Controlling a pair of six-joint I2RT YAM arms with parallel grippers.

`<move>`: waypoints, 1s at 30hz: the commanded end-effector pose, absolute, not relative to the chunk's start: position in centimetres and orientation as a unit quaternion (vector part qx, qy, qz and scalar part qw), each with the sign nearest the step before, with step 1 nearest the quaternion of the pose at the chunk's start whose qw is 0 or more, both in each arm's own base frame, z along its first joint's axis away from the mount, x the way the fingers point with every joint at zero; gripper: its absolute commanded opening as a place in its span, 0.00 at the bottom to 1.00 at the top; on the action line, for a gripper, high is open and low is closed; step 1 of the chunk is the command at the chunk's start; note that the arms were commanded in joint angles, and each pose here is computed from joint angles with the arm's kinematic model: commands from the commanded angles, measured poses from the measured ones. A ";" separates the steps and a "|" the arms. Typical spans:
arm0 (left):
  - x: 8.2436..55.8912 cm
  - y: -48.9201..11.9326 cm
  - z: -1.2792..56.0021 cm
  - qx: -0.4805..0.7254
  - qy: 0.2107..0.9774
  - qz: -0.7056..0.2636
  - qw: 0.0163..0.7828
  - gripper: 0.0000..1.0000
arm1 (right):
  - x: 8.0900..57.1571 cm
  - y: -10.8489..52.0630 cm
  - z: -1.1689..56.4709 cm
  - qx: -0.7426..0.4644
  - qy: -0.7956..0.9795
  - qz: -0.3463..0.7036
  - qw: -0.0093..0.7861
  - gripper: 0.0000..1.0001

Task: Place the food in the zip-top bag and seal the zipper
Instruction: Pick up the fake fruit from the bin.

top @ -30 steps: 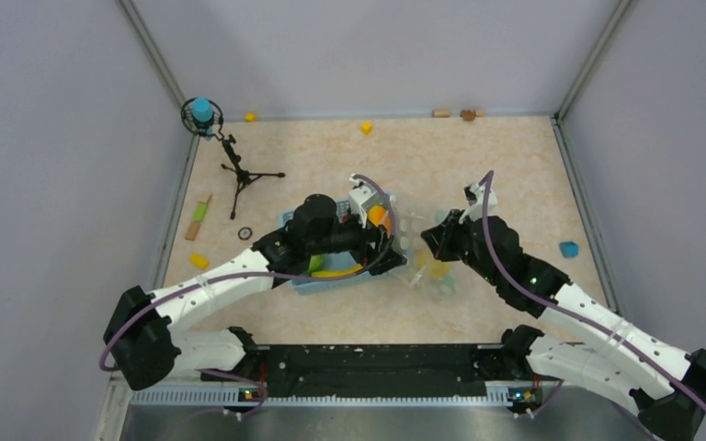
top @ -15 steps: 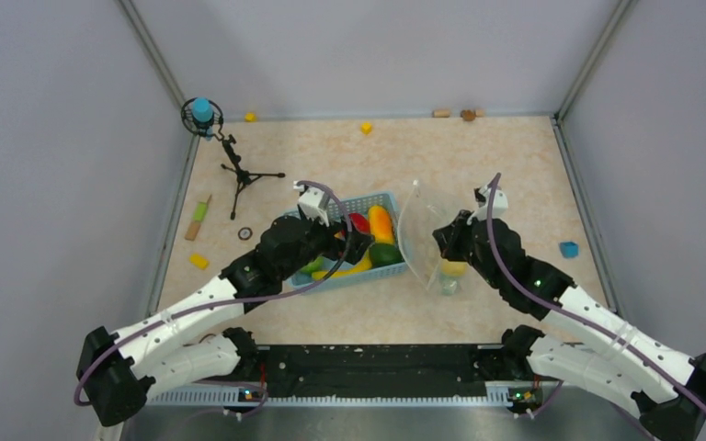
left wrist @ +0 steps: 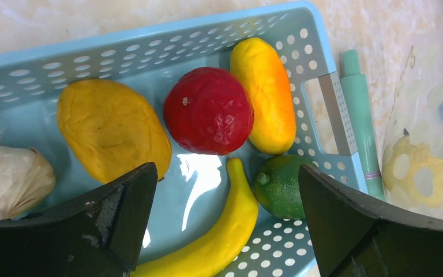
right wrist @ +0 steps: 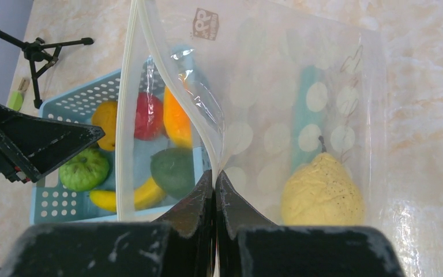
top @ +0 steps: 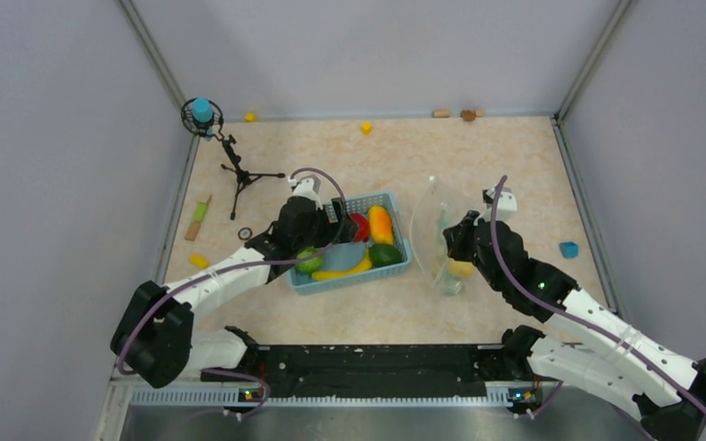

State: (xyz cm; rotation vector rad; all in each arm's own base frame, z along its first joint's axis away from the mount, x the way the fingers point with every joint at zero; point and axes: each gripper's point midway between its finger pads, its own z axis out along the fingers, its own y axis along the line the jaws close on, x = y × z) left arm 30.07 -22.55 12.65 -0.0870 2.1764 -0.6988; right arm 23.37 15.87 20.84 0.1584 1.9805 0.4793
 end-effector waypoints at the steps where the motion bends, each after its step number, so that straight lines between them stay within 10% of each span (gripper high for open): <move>1: 32.0 -24.7 15.3 -0.063 0.842 -0.328 0.423 0.97 | 24.0 15.2 22.3 0.080 0.813 0.192 0.544 0.00; 30: 35.6 -27.1 8.5 -0.152 0.886 -0.291 0.328 0.82 | 24.0 14.8 22.3 0.085 0.810 0.187 0.549 0.00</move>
